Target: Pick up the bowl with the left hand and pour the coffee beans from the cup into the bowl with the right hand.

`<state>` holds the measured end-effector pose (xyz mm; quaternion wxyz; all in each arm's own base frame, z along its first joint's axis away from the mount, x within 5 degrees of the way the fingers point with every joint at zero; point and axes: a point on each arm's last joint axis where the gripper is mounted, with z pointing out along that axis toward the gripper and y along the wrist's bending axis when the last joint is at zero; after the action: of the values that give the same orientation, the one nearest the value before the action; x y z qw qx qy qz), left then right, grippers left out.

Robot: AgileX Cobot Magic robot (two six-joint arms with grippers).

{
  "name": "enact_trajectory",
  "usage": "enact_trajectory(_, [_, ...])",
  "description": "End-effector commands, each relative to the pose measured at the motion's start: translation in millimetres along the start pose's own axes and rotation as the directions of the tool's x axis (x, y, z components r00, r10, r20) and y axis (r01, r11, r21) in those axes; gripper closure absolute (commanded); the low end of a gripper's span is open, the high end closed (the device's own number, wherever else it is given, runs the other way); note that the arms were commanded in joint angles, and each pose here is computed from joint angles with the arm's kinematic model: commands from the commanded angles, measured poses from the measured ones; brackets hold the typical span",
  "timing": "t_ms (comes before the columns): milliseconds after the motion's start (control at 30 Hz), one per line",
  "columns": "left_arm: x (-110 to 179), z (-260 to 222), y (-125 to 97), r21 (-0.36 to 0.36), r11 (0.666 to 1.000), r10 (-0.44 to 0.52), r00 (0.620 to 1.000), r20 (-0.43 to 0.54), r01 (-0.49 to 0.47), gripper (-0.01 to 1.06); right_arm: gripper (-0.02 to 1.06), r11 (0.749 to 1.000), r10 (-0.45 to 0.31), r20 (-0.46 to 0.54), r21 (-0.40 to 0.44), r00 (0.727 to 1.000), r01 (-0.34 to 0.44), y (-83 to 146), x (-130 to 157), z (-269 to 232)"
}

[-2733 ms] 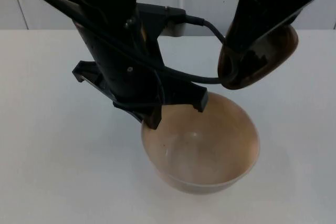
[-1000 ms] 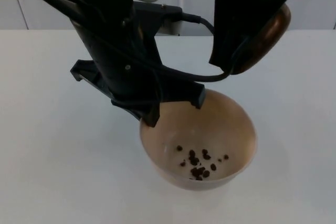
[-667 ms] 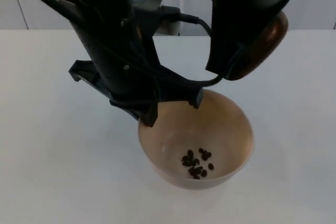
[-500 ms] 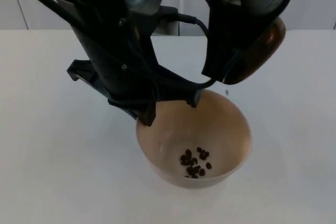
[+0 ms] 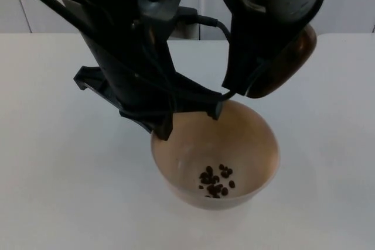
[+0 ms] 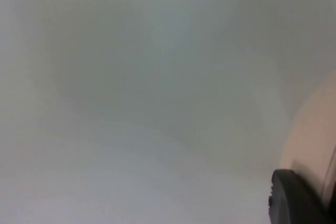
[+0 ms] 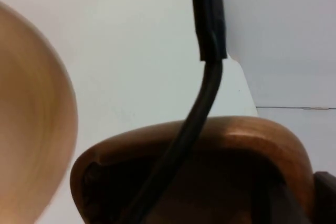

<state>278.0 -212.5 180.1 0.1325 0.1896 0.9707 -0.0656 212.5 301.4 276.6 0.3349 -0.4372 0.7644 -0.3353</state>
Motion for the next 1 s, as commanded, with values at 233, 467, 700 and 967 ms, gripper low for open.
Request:
enact_trajectory(233, [0, -5, -10, 0.018, 1.0, 0.015, 1.0, 0.021, -0.016, 1.05, 1.04, 0.986, 0.125, -0.067, -0.102, 0.99, -0.131, -29, 13, 20])
enact_trajectory(467, [0, -5, -10, 0.018, 1.0, 0.015, 1.0, 0.021, -0.016, 1.05, 1.04, 0.918, 0.246, -0.138, -0.283, 0.959, -0.276, -51, 28, 46])
enact_trajectory(700, [-1, -5, -10, 0.02, 1.0, 0.014, 1.0, 0.023, -0.014, 1.05, 1.04, 0.838, 0.265, -0.143, -0.455, 0.954, -0.301, -51, 30, 57])
enact_trajectory(967, [-2, -5, -10, 0.023, 1.0, 0.018, 0.999, 0.04, -0.019, 1.05, 1.04, 0.759, 0.266, -0.159, -0.573, 0.951, -0.309, -73, 47, 68])
